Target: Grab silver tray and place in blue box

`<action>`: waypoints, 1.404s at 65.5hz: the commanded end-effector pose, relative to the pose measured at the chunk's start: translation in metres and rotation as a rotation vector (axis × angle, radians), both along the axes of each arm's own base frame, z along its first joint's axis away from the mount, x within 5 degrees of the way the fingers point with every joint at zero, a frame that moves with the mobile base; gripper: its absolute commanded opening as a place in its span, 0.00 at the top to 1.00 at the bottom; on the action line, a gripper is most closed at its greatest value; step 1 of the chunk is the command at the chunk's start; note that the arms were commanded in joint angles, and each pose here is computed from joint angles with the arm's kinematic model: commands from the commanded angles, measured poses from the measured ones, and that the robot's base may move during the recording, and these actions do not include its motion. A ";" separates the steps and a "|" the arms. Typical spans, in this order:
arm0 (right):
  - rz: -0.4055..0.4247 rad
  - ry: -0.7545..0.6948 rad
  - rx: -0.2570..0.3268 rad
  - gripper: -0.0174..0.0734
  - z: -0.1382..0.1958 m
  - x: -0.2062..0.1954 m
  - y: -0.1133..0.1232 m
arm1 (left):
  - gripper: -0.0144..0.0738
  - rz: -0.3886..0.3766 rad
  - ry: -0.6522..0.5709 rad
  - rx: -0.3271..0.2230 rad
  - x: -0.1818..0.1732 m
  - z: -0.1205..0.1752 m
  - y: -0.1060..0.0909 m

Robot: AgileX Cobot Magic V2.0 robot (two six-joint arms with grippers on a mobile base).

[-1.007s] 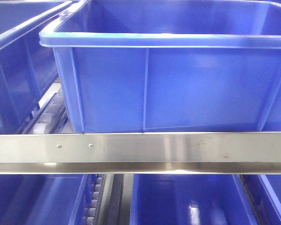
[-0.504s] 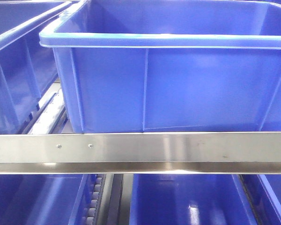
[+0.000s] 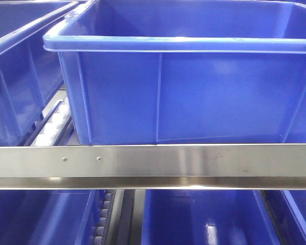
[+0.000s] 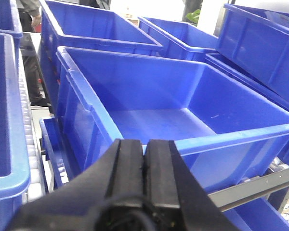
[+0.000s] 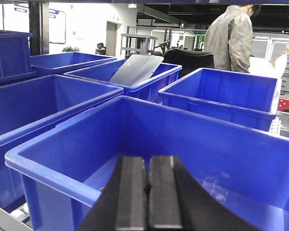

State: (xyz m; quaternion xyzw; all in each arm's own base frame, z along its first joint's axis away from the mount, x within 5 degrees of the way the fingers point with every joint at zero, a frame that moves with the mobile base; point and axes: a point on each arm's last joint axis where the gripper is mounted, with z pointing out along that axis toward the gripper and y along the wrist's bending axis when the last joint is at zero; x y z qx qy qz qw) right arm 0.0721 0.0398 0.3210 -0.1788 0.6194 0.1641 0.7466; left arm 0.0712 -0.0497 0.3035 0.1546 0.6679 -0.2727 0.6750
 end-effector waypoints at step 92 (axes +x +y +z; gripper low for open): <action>-0.494 -0.061 0.094 0.76 -0.102 -0.019 -0.041 | 0.94 -0.049 -0.063 -0.039 -0.004 0.014 -0.003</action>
